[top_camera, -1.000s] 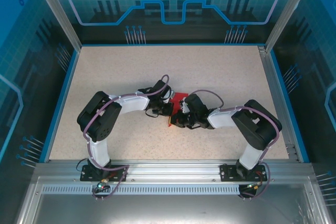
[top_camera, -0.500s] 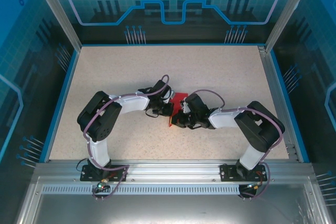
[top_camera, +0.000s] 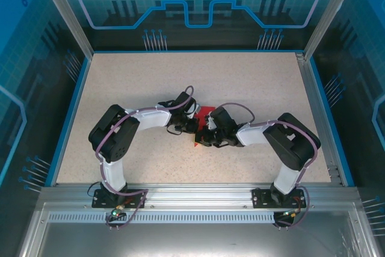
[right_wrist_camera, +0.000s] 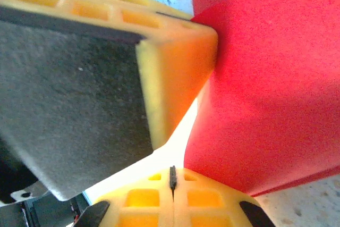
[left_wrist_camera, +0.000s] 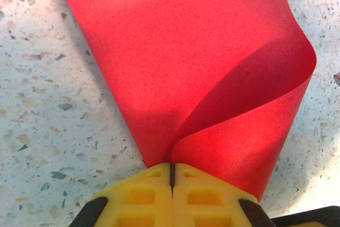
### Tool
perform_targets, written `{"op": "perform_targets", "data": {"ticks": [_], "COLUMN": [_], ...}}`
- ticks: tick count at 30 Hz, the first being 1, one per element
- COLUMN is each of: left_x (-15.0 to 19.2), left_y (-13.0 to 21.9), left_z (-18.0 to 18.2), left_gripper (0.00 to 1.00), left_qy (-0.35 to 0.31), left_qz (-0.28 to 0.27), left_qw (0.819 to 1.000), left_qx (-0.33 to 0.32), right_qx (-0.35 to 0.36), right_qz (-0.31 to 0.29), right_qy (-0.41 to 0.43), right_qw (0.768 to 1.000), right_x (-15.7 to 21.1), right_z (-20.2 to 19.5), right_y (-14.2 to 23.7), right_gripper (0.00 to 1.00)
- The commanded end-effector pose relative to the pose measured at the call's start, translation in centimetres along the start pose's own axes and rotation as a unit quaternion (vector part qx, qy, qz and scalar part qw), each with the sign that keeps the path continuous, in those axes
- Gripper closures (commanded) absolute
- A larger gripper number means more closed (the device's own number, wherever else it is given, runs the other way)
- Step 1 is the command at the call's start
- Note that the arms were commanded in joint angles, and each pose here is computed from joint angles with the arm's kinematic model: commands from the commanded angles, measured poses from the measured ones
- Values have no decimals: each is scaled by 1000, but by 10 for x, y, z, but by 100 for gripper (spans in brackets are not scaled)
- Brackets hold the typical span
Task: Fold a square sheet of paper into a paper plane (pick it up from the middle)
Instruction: Third fold the triangle at the center of the table.
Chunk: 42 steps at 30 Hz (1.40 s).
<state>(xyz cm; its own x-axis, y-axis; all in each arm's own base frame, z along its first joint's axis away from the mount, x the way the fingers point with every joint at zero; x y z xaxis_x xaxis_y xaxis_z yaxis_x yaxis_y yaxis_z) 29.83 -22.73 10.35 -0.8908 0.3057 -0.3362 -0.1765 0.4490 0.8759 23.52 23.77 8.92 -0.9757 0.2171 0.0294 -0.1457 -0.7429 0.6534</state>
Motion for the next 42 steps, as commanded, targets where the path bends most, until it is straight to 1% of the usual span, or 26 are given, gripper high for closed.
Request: {"op": "perform_targets", "data": {"ticks": [1,8,15,18,22,25,34,42], "left_x": [16,17,17,17,18,17,15,15], "left_y": [-11,-12,-13,-13,-12,-12,-12,-13], "left_z": [5,6,6,7,7,7,6,6], "left_gripper": [98,98,99,99,99,99,99,99], "left_qy": [3,2,3,2,1,0,-1,-1], "left_qz": [43,44,46,46,46,45,45,48], "left_qw": [999,999,999,999,999,999,999,999], "left_qx": [3,2,3,2,-1,-1,1,2], "right_qx": [9,14,19,5,-23,-24,-31,-8], "right_qz": [8,11,8,-1,-27,-38,-35,-29], "right_qy": [6,1,1,9,27,29,15,2], "right_qw": [1000,1000,1000,1000,999,999,999,1000], "right_x": [5,5,3,2,-2,-5,-19,-21], "right_z": [-7,-16,-17,-9,5,6,-2,-21], "right_y": [-6,-11,-7,2,23,31,24,16], "right_gripper": [100,100,100,100,100,100,100,100]}}
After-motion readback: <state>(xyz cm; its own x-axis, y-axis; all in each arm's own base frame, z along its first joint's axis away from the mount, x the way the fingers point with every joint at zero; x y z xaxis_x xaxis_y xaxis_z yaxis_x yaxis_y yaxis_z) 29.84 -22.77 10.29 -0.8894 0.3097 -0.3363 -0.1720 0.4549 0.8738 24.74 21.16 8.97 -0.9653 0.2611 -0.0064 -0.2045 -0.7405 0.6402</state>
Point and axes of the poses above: each hand's point on the last joint's axis, 136 mm out from that joint toward the fingers, its own y axis back along the fingers, its own z axis along the line the jaws close on, x = y × z, the point moved 10 cm from there along y, back along the fingers, and after that the axes turned 8 degrees about -y, right-handed, at the moved point
